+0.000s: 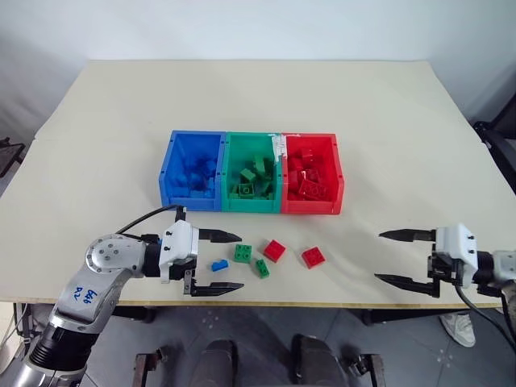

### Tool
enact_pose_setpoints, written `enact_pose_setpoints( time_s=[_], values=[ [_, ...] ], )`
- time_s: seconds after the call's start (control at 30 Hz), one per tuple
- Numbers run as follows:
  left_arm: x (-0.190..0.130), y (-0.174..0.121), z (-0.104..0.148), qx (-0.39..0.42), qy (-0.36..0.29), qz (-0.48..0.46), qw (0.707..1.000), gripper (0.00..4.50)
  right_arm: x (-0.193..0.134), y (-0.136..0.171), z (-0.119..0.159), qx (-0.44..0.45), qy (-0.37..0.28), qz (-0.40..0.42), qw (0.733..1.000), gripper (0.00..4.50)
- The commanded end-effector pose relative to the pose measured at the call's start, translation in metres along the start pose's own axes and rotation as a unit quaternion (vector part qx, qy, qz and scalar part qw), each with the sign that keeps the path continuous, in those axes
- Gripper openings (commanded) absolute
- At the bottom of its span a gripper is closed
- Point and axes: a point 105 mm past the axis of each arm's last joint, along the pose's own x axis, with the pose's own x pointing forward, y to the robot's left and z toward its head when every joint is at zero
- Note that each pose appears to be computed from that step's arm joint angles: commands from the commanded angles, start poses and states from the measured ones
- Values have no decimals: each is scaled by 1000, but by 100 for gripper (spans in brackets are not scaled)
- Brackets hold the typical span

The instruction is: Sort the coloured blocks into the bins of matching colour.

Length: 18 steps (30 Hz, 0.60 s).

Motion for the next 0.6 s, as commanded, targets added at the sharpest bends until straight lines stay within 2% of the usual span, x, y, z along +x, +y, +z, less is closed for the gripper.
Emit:
enact_pose_setpoints(
  time_s=[0.03, 0.17, 0.37, 0.47, 0.6],
  values=[
    [-17, 2, 0, 12, 15, 29, 999, 448, 28, 5, 15, -10, 16, 66, 998, 450],
    [-36, -2, -2, -4, 28, 46, 999, 448, 62, 7, 24, -38, 26, 114, 992, 450],
    [-47, -9, -4, -5, 43, 69, 997, 448, 91, -1, 16, -68, 55, 133, 987, 450],
    [-49, -11, -6, -7, 45, 80, 996, 450, 96, -3, 13, -79, 59, 146, 984, 387],
    [-49, -12, -6, -8, 42, 91, 995, 450, 98, -3, 14, -87, 49, 154, 983, 253]
  ],
)
